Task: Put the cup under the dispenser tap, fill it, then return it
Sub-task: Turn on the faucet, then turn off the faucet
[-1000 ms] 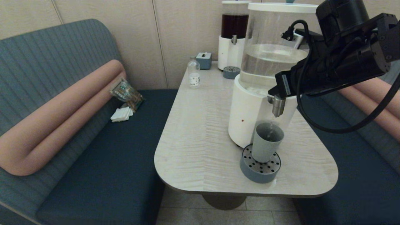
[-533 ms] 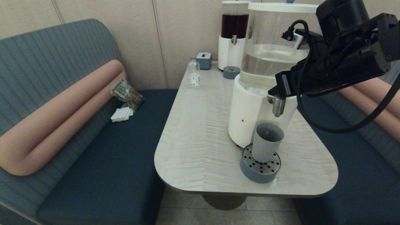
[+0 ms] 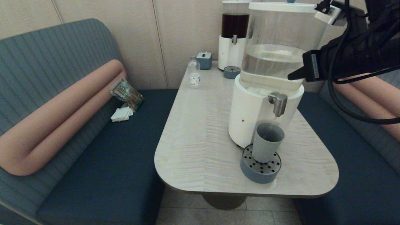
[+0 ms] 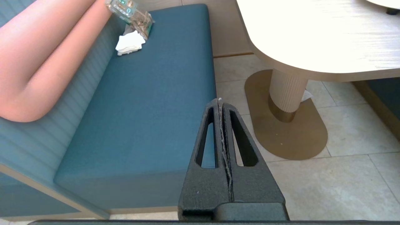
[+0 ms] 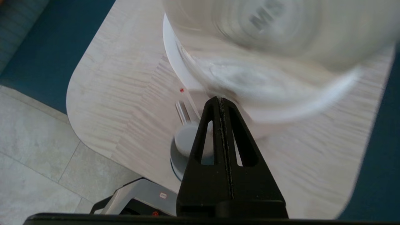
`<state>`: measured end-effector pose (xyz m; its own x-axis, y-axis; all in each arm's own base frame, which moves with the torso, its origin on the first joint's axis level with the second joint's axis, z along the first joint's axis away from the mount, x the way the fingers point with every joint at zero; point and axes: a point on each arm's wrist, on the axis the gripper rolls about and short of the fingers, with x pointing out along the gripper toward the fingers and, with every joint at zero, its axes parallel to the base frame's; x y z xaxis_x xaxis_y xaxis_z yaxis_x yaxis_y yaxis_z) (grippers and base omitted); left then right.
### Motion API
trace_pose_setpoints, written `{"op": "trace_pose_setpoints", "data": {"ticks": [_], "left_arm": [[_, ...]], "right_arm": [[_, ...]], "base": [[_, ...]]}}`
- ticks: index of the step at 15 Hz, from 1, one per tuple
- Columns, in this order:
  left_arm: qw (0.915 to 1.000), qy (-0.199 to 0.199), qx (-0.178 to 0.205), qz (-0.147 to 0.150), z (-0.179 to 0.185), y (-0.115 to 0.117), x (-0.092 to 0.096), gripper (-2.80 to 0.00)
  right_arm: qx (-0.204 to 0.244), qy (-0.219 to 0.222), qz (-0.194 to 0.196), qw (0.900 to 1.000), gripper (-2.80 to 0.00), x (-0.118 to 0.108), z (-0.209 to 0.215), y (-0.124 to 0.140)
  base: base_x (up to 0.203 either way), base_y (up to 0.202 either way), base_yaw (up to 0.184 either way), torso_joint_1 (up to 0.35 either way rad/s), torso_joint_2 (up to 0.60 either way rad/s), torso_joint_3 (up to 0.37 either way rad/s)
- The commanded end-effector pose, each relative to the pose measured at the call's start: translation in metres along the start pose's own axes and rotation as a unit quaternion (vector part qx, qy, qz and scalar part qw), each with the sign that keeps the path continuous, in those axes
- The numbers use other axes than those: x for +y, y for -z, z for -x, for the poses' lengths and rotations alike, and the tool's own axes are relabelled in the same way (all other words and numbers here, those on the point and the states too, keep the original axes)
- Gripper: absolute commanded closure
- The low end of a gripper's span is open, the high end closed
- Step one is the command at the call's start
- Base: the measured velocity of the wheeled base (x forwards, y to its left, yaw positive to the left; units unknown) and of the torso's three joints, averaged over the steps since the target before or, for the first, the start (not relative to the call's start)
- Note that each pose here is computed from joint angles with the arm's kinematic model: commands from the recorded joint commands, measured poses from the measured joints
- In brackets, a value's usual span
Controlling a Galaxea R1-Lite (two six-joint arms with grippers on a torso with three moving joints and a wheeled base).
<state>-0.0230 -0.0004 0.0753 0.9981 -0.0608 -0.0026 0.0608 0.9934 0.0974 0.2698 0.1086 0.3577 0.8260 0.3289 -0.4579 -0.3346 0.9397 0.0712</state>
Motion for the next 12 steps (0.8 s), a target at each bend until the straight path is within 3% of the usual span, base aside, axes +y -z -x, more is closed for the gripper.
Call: {"op": "trace_pose_setpoints", "data": {"ticks": [1,5,7,10,12], "left_arm": [[1.0000,0.000,-0.001,0.000,0.000,0.000,0.000,0.00],[1.0000,0.000,-0.001,0.000,0.000,0.000,0.000,0.00],[1.0000,0.000,-0.001,0.000,0.000,0.000,0.000,0.00],[1.0000,0.000,-0.001,0.000,0.000,0.000,0.000,0.00],[1.0000,0.001,-0.001,0.000,0.000,0.000,0.000,0.00]], "right_arm": [[-0.025,0.003,-0.002,1.000,0.00,-0.002,0.041,0.004],[-0.081,0.028,-0.003,0.996,0.00,-0.006,0.129,0.030],[-0.119,0.065,-0.016,0.991,0.00,-0.016,0.179,0.055],[-0.193,0.129,-0.033,0.972,0.00,-0.016,0.251,0.102],[-0.221,0.174,-0.035,0.959,0.00,-0.006,0.278,0.139]], "base": [[0.000,0.000,0.000,0.000,0.00,0.000],[0.000,0.000,0.000,0.000,0.00,0.000],[0.000,0.000,0.000,0.000,0.00,0.000],[0.000,0.000,0.000,0.000,0.00,0.000],[0.000,0.000,0.000,0.000,0.00,0.000]]}}
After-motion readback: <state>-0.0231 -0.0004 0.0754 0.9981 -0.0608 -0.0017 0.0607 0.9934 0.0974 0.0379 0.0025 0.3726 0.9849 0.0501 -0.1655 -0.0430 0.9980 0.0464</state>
